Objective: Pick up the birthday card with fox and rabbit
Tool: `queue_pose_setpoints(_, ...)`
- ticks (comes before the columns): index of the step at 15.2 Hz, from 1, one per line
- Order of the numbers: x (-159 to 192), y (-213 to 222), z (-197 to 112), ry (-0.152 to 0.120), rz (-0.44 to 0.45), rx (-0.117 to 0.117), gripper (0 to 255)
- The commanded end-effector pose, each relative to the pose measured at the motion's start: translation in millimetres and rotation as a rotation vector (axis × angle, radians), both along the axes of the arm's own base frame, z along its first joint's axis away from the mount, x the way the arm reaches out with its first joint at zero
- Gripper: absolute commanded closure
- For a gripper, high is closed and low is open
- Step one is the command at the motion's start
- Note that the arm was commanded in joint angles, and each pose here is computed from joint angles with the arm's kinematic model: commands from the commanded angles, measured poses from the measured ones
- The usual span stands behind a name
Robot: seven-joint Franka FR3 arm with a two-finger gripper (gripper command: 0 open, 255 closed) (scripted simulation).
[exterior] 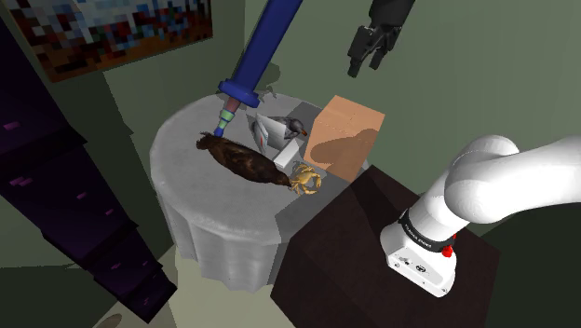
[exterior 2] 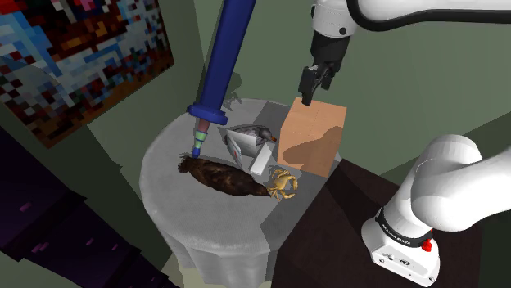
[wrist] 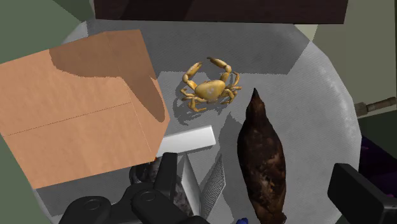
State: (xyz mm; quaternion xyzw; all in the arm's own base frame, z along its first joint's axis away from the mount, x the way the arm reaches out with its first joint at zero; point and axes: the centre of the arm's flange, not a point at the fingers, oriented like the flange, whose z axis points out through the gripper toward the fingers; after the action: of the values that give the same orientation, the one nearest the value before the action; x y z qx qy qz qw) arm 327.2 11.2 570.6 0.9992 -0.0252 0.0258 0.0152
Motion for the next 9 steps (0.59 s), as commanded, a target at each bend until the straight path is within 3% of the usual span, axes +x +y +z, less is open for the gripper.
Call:
queue_pose_setpoints(1, 0, 0, 0, 0.0, 0.0, 0.0, 0)
queue_pose_setpoints(9, 80, -9, -71, 0.016, 0.004, 0.009, 0)
